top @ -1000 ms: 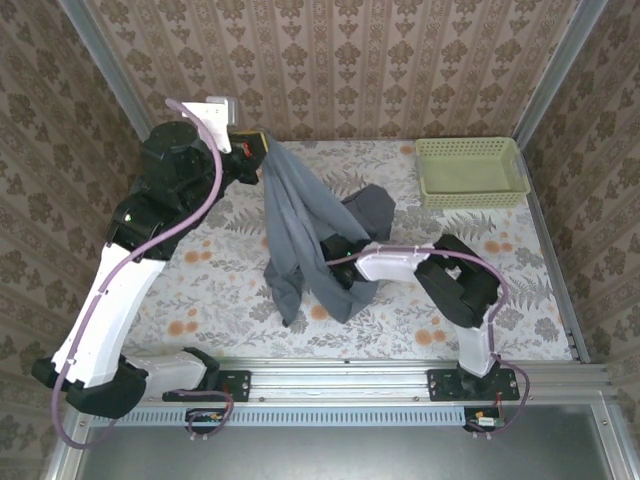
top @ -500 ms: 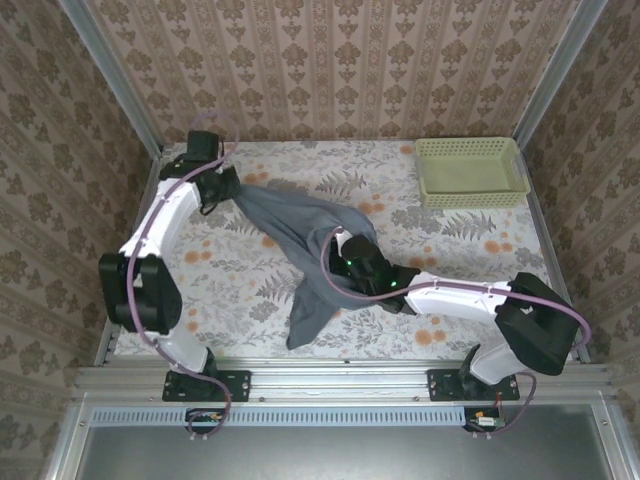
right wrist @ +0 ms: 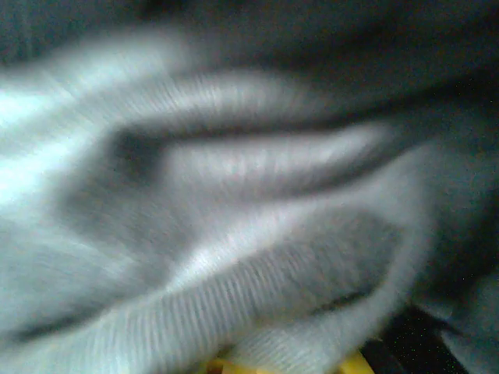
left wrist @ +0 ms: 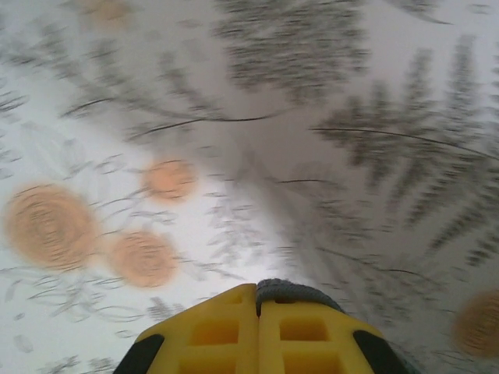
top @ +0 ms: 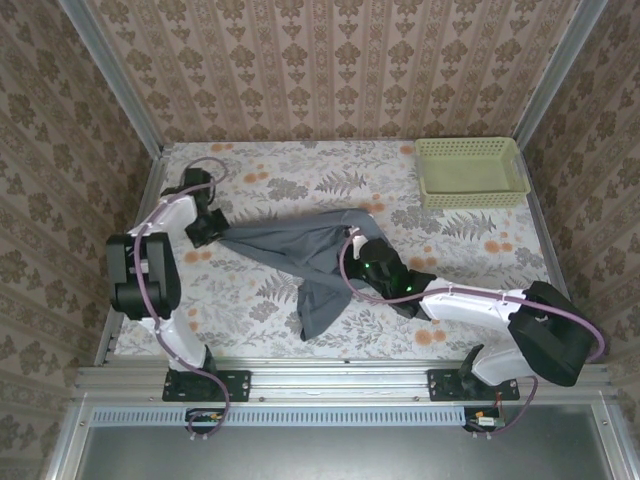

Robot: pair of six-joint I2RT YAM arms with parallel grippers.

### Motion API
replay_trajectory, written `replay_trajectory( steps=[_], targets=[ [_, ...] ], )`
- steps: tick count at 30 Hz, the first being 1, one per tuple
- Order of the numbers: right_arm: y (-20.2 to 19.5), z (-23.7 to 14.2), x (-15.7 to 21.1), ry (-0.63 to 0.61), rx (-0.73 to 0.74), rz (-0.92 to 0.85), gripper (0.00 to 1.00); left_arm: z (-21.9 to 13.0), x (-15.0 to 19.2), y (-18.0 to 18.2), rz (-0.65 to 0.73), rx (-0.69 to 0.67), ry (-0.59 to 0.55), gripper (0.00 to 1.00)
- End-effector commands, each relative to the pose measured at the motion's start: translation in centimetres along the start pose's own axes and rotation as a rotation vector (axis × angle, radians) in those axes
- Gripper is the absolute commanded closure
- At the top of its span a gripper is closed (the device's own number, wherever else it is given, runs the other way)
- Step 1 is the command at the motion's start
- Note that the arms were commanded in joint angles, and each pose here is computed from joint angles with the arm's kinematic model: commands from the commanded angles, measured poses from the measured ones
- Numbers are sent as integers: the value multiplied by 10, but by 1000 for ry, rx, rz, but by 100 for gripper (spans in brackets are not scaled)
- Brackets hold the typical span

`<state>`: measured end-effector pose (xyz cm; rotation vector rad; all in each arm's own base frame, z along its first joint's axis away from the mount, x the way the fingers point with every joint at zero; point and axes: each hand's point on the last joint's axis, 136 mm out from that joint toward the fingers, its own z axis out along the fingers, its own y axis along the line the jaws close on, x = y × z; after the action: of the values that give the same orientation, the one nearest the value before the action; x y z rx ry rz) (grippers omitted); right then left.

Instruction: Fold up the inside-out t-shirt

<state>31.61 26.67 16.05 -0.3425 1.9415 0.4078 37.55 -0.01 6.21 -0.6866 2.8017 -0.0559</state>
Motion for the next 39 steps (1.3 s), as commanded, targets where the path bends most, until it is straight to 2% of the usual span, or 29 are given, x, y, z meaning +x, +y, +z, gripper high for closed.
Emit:
replay_trajectory(
  steps=[1,2,4,7,9,13,16,19,23,28,32,35,37,39],
  targets=[
    [8,-5,-14,-52,-68,55,100,-15,-20,25,-102,-11,-92,100],
    [12,-4,-10,-39,-87,46,100,-15,-17,22,-89,-5,-90,97],
    [17,0,-4,-15,-105,40,100,-16,-10,2,-41,66,-70,83],
    [23,0,-8,-18,-127,46,100,-35,14,-45,95,197,-95,47],
    [28,-2,-12,-30,-149,61,100,-62,37,-79,212,290,-151,33],
    [40,-2,-19,-25,-203,70,100,-113,85,-130,408,505,-261,25],
    [41,11,-1,29,-193,73,100,-152,137,-164,587,726,-325,20],
    [42,16,3,47,-192,85,100,-174,176,-175,704,855,-349,17],
    [43,18,2,44,-192,94,100,-172,209,-178,798,896,-334,15],
    [49,19,0,44,-219,96,100,-146,229,-185,839,893,-261,16],
    [56,14,-1,39,-246,88,100,-124,214,-184,795,803,-274,31],
    [58,10,2,42,-262,75,100,-112,194,-181,716,764,-273,53],
    [58,8,6,48,-272,67,100,-108,179,-180,654,766,-268,72],
    [59,6,11,58,-282,61,100,-109,165,-180,616,773,-275,85]
  ],
)
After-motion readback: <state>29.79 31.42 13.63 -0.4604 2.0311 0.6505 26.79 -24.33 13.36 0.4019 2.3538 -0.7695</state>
